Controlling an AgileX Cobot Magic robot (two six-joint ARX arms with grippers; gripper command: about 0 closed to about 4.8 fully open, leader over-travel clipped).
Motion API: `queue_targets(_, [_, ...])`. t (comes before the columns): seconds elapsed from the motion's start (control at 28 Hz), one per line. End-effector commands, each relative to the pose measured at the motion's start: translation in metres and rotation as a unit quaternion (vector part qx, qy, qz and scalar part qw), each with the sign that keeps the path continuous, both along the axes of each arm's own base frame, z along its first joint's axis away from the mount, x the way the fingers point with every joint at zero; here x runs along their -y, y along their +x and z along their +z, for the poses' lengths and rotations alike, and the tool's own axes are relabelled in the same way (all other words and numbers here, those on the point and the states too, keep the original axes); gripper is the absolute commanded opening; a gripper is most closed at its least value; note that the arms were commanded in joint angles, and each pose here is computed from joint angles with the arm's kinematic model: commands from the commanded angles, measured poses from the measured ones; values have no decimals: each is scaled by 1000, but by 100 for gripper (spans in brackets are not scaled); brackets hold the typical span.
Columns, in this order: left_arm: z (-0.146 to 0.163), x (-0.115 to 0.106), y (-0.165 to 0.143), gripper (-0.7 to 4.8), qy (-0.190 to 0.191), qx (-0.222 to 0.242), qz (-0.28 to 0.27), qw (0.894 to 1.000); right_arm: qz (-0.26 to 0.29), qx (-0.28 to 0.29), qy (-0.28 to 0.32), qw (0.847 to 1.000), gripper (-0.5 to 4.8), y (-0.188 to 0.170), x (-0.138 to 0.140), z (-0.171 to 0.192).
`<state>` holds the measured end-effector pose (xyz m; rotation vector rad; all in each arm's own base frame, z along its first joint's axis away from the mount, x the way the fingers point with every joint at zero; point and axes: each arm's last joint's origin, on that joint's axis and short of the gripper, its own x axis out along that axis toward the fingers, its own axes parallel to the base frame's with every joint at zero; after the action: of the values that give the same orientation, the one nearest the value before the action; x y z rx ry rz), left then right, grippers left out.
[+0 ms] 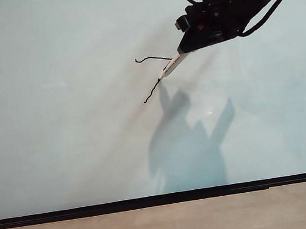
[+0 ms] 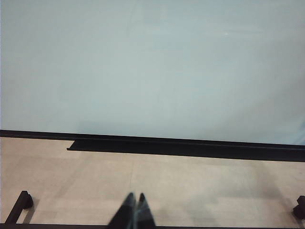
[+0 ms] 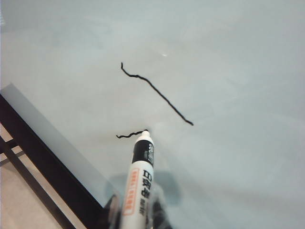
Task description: Pick up the pen on the shelf to the right of the whiteboard and write the letter Z.
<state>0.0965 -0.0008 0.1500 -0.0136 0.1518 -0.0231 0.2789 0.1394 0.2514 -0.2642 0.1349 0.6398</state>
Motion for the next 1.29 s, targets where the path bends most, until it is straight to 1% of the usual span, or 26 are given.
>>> queue_targets(0.04, [2, 0, 0, -5, 2, 7, 0, 1000, -21, 31, 2, 999, -6, -2, 4, 13])
queue_targets(0.71, [2, 0, 0, -5, 2, 7, 0, 1000, -42, 42, 3, 998, -6, -8, 18, 27])
queue_targets(1.29, [2, 0, 0, -4, 2, 7, 0, 1000, -43, 48, 1, 998, -6, -13, 21, 33])
